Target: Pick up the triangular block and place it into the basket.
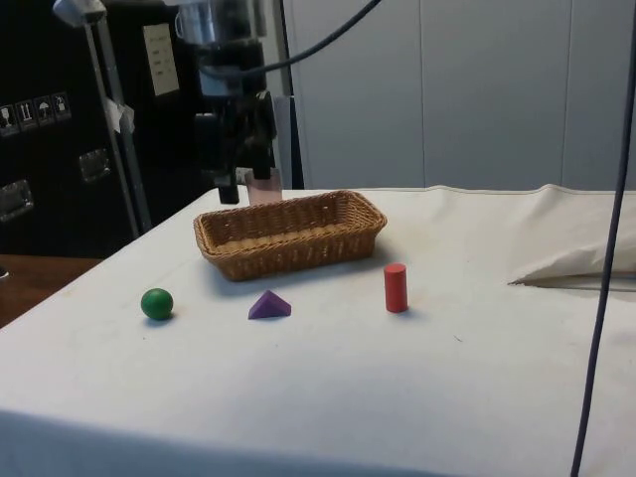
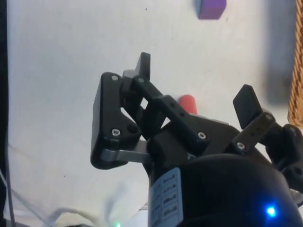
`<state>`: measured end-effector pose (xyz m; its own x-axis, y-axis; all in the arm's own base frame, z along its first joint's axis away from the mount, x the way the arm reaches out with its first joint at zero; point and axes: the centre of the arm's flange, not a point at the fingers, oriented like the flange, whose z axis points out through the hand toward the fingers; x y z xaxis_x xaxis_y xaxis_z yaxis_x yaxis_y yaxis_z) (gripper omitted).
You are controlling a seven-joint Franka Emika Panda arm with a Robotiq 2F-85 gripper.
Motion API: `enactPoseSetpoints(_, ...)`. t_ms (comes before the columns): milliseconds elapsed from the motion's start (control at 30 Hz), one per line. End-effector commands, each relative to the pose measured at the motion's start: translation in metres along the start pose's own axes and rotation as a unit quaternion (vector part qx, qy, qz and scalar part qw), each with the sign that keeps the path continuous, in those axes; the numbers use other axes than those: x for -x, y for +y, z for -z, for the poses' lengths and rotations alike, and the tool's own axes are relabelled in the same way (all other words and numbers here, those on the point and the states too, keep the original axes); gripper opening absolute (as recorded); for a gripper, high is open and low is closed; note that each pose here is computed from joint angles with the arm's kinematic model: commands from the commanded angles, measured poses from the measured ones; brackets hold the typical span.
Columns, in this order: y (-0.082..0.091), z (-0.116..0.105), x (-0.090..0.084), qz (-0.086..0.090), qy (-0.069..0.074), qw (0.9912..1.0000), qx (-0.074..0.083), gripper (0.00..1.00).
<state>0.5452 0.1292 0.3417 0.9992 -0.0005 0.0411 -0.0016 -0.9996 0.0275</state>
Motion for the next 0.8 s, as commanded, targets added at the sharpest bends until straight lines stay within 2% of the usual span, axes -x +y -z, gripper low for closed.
enactPoseSetpoints(0,-0.003,-0.004,-0.002,-0.003,0.004,0.99998,0.005,1.0)
enactPoseSetpoints(167,-0.008,-0.019,-0.01,-0.004,0.007,0.99988,0.013,1.0)
enactPoseSetpoints(200,-0.007,-0.017,-0.008,-0.002,0.003,0.99995,0.009,1.0)
enactPoseSetpoints(233,-0.008,-0.021,-0.011,-0.004,0.007,0.99986,0.015,1.0)
enactPoseSetpoints(433,-0.012,-0.041,-0.016,-0.001,0.009,0.99962,0.026,1.0)
enactPoseSetpoints(533,-0.012,-0.047,-0.016,0.001,0.006,0.99967,0.025,1.0)
enactPoseSetpoints(600,-0.013,-0.058,-0.016,0.001,0.008,0.99949,0.031,1.0)
enactPoseSetpoints(767,-0.008,-0.075,-0.013,0.003,0.008,0.99948,0.031,1.0)
